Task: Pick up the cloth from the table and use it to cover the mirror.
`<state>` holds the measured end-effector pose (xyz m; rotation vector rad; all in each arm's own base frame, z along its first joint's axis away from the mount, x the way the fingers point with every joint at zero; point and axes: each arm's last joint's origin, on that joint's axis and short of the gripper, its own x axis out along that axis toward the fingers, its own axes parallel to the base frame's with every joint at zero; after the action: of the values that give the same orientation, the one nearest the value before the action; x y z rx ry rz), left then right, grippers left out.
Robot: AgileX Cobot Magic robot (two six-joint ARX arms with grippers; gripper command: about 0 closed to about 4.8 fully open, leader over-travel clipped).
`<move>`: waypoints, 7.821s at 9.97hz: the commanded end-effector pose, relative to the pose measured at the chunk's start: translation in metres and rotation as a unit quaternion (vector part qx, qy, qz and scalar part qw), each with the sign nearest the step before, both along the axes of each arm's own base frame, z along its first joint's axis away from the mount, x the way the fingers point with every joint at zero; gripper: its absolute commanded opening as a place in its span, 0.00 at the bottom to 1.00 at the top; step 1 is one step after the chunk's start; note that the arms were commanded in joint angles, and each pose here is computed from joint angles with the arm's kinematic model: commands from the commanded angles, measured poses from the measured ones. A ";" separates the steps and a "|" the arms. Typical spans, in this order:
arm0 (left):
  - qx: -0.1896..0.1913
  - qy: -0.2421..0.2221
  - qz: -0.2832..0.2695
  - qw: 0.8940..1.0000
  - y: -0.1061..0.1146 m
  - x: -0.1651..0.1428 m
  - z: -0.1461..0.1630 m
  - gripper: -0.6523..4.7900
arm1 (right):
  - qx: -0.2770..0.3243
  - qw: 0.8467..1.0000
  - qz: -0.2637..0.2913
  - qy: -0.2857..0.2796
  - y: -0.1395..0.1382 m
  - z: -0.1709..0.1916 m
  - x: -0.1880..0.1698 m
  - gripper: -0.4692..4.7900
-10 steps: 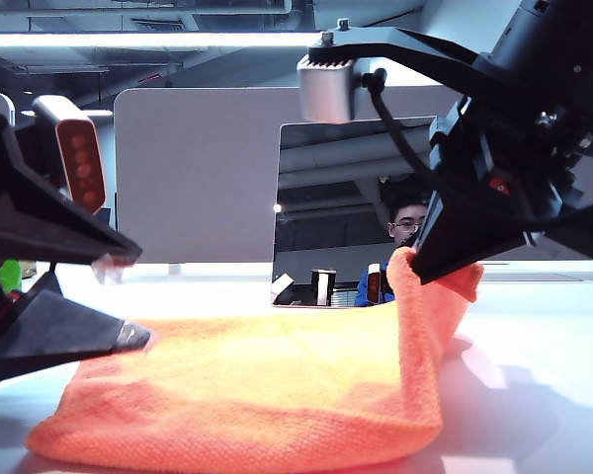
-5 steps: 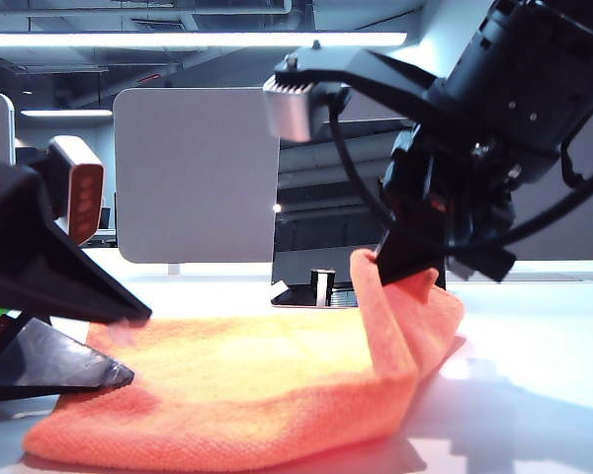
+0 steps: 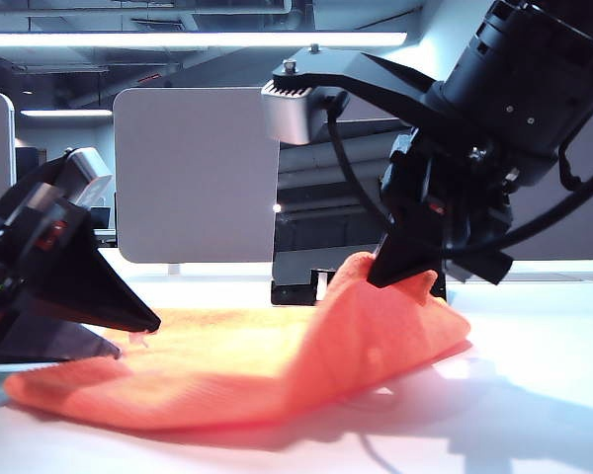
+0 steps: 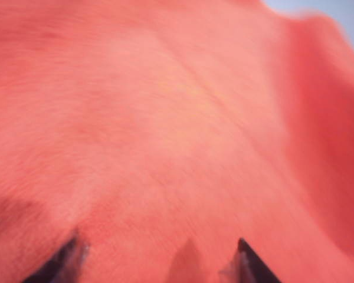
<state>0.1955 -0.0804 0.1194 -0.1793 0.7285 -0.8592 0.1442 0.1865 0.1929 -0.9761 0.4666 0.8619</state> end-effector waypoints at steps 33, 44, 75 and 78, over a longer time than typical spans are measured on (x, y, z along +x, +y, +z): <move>0.206 -0.042 -0.205 0.956 0.004 -0.007 0.022 0.17 | 0.027 0.996 -0.072 -0.052 -0.010 0.010 0.020 0.08; 0.098 -0.249 -0.059 0.962 -0.008 0.034 0.152 0.11 | 0.090 0.945 -0.154 -0.273 -0.003 0.050 0.037 0.08; -0.054 -0.337 0.192 0.920 -0.081 0.210 0.172 0.11 | 0.265 0.889 -0.270 -0.258 -0.098 0.143 0.176 0.08; -0.074 -0.337 0.190 0.919 -0.093 0.225 0.180 0.11 | 0.251 0.883 -0.297 -0.264 -0.115 0.140 0.181 0.08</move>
<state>0.4189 -0.1722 0.2971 -0.1284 -0.0198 -0.5561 0.3251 0.0769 0.3276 -0.5002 0.0630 0.1580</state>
